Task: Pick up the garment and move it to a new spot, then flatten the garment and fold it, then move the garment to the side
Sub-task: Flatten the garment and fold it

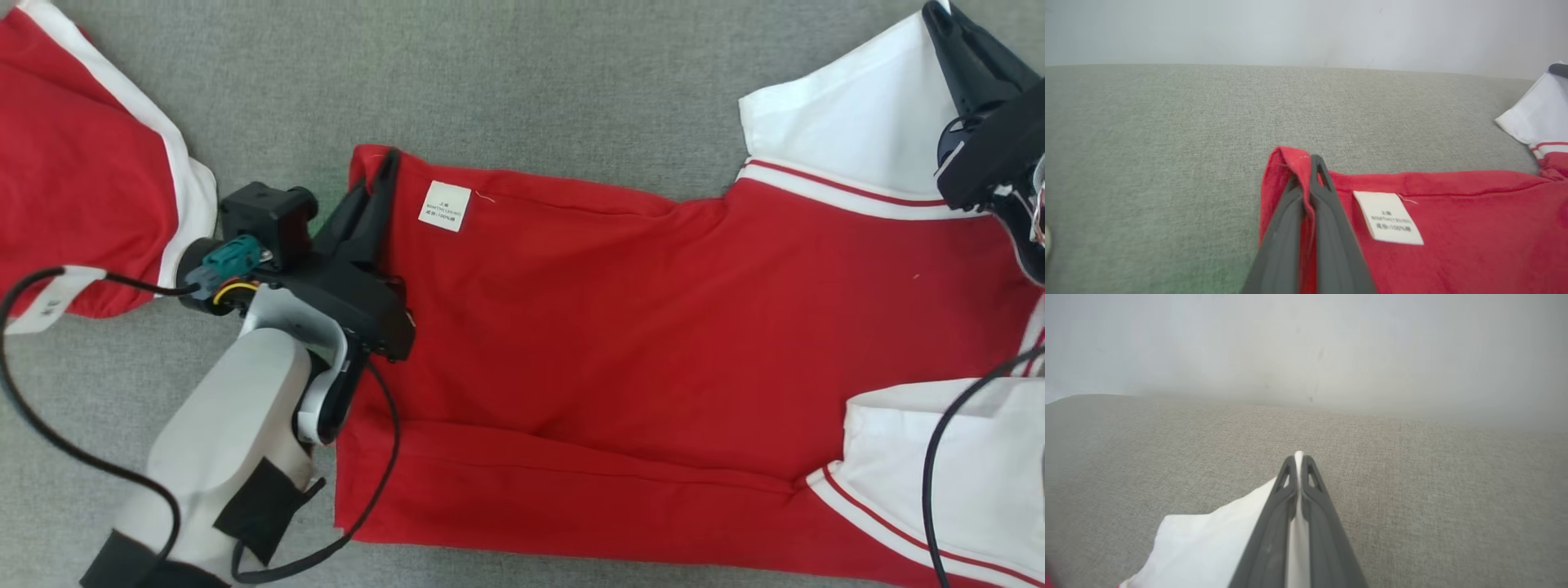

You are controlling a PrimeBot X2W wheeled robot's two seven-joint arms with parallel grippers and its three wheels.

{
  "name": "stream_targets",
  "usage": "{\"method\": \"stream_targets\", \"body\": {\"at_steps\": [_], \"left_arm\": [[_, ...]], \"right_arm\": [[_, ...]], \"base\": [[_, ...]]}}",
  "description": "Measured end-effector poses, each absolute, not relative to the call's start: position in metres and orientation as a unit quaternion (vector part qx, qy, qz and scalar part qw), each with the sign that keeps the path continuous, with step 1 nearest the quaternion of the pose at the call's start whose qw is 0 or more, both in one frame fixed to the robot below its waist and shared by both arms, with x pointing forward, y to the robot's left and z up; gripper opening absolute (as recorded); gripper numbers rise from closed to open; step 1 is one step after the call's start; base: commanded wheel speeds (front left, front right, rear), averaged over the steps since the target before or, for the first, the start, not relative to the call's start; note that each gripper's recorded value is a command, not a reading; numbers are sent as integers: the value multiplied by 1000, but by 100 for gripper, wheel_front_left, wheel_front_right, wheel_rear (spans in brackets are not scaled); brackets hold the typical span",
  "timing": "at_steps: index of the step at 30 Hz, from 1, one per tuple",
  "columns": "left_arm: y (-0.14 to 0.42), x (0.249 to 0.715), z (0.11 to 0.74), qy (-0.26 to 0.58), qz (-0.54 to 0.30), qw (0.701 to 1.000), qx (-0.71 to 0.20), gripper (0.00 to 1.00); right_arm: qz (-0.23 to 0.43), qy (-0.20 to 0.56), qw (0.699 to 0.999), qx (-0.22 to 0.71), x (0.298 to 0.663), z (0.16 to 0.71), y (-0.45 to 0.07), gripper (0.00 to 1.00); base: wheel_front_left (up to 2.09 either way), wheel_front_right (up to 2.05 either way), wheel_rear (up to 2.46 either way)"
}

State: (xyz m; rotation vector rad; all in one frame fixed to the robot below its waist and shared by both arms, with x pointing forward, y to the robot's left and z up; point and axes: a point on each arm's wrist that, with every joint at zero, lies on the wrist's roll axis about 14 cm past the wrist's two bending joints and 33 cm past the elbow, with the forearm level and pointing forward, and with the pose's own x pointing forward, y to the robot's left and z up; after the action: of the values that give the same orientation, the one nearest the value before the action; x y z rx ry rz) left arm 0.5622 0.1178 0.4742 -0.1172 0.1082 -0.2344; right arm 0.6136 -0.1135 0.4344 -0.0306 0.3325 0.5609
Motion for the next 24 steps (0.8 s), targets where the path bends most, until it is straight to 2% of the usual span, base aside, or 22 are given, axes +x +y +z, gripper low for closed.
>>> {"method": "stream_targets", "body": {"at_steps": [10, 24], "left_arm": [[124, 545, 502, 34, -122, 988, -86, 0], [124, 491, 529, 38, -145, 980, -134, 0]], "right_arm": [[310, 115, 943, 26, 555, 470, -122, 0], [308, 124, 939, 92, 466, 479, -138, 0]], "base": [[0, 0, 0], [0, 0, 0]]}}
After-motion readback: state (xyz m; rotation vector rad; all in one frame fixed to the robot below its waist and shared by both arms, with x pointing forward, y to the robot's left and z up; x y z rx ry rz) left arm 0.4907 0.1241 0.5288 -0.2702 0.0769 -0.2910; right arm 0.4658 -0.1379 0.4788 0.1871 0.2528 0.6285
